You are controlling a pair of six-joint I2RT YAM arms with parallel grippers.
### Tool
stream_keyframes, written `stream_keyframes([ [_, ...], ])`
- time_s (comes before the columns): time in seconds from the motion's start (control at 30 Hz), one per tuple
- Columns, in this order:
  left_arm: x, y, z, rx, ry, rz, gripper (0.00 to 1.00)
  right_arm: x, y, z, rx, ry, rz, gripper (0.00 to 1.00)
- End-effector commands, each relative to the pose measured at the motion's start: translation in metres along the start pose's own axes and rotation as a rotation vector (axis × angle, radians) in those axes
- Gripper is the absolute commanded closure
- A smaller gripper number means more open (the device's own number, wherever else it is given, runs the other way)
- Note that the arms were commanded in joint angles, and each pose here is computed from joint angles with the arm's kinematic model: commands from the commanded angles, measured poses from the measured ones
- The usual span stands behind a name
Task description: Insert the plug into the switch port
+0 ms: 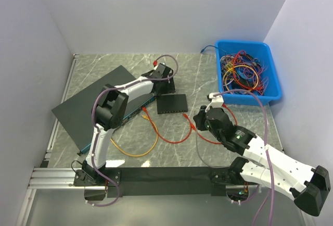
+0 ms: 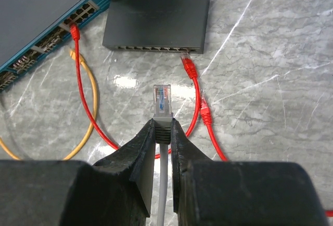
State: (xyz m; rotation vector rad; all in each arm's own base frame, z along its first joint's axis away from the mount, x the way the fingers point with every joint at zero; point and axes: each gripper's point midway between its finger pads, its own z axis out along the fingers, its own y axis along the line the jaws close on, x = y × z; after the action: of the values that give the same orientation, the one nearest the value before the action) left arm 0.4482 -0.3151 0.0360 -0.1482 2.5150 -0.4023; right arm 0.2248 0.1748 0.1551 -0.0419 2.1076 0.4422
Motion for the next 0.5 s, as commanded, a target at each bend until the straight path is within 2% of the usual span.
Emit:
stream_keyframes([
  [0.0,0.023,0.011,-0.014,-0.019,0.043,-0.026,0.21,-0.012,0.006,-0.001,-0.019,-0.027,0.009,1.0],
  [0.13,0.04,0.007,-0.032,0.016,0.047,-0.045,0.22,-0.004,0.009,0.005,-0.025,0.007,0.004,1.0],
  [0.3,0.078,0.004,-0.044,0.026,0.073,-0.029,0.22,0.013,0.011,0.013,-0.037,0.054,0.012,1.0],
  [0.47,0.085,0.003,-0.05,0.039,0.076,-0.035,0.22,0.041,0.023,0.026,-0.094,0.152,0.004,1.0],
])
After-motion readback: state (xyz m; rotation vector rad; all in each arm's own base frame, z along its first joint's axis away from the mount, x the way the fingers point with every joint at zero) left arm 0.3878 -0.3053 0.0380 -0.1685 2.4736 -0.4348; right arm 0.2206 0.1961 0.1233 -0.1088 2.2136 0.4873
